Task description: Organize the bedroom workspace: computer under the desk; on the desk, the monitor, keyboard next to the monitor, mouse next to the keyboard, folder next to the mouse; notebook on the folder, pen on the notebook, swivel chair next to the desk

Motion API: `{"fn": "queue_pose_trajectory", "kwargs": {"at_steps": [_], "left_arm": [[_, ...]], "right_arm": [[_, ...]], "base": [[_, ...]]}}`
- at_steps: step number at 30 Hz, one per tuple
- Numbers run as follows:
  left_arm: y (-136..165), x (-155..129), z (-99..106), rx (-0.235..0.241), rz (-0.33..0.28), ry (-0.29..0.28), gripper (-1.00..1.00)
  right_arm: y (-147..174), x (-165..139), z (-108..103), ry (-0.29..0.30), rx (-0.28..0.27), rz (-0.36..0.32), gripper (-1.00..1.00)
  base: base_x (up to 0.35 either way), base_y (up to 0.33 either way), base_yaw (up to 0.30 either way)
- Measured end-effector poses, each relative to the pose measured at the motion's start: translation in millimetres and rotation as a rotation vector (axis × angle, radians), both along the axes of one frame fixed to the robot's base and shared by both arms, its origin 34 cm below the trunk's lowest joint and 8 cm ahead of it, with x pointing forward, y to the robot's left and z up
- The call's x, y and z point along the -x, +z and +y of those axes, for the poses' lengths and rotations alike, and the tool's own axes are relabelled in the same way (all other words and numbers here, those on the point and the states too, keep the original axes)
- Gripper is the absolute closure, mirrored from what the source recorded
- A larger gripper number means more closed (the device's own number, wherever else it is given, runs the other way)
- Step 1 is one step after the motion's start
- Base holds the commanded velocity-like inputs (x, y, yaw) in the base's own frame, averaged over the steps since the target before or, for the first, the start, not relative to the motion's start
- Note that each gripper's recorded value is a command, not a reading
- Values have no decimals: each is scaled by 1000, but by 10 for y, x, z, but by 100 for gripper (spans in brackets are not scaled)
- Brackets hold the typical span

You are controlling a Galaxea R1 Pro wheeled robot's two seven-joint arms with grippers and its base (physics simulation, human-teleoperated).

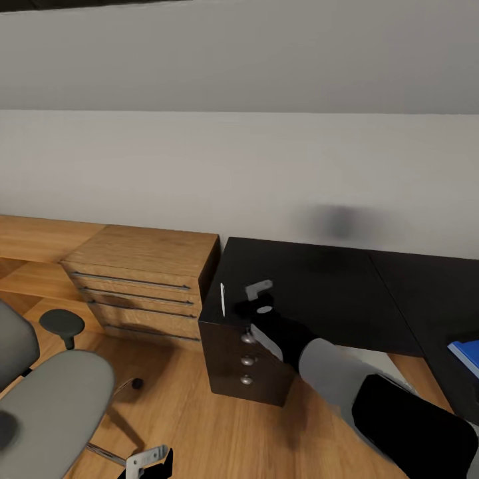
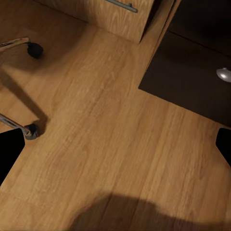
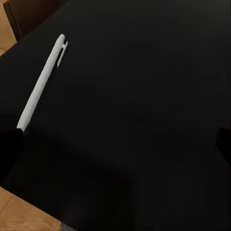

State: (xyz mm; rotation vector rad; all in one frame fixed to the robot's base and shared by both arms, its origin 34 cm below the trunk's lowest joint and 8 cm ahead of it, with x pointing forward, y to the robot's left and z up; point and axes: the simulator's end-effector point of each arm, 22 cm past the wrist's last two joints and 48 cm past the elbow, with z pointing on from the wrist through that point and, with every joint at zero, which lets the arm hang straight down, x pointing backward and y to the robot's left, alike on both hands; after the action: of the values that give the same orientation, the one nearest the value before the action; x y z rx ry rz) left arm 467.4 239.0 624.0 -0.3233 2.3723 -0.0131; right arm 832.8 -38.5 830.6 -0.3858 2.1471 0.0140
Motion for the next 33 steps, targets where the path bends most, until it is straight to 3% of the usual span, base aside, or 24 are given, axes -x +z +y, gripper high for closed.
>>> {"fn": "queue_pose_trajectory", "kwargs": {"at_steps": [2, 5, 11, 15, 20, 33], "left_arm": [[-1, 1, -2, 0, 0, 0, -100], [-17, 20, 1, -1, 5, 0, -100], [-105, 123, 8, -10, 33, -5, -100], [-126, 149, 6, -12, 40, -7, -100], [-129, 152, 3, -11, 41, -7, -100], [-142, 166, 4, -12, 45, -7, -100]], "right_arm": [[-128, -32, -185, -43, -48, 63, -100], [-163, -46, -260, -80, -90, 87, -100], [-76, -70, -215, -154, -194, 119, -100], [-56, -77, -275, -207, -200, 121, -100], [-67, -66, -287, -216, -198, 122, -100], [-143, -19, -291, -217, -193, 133, -100]], "base": [[0, 0, 0], [0, 0, 0], [0, 0, 0], [0, 0, 0], [0, 0, 15], [0, 0, 217]]}}
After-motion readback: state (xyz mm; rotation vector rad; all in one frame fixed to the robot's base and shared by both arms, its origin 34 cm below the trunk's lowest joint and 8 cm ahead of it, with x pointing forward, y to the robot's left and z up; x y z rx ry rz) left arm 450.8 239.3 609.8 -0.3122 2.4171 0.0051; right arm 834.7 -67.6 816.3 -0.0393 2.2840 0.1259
